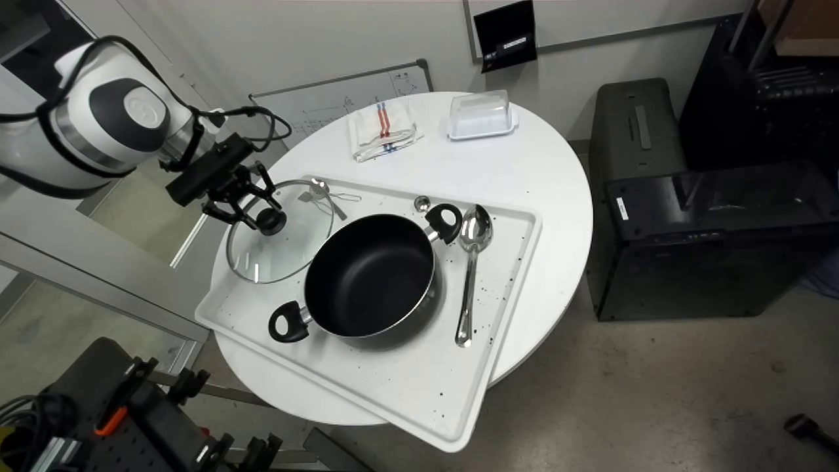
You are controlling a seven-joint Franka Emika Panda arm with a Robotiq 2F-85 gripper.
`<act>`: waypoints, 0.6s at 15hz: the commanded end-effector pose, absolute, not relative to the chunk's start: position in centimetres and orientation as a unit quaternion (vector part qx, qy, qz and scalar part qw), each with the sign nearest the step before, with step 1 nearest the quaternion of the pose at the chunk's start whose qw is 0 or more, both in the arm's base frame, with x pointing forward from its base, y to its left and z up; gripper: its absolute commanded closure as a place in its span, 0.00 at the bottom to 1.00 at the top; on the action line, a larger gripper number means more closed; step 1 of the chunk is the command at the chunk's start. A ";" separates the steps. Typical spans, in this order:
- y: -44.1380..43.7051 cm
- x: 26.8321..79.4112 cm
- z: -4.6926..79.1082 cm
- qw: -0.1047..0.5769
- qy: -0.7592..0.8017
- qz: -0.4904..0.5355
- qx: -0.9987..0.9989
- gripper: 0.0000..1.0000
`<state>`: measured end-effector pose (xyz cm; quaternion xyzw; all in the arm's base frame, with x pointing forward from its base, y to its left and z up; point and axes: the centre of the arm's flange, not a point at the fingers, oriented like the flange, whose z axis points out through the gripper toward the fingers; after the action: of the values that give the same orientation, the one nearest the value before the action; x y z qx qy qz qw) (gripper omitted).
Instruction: Put the glass lid on the black pot.
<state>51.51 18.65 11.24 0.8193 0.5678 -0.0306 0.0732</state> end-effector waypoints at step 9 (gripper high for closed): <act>14.8 50.1 17.9 0.086 0.554 -0.021 0.828 0.75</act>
<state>50.47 16.86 15.04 0.8238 0.5603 -0.0216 0.0837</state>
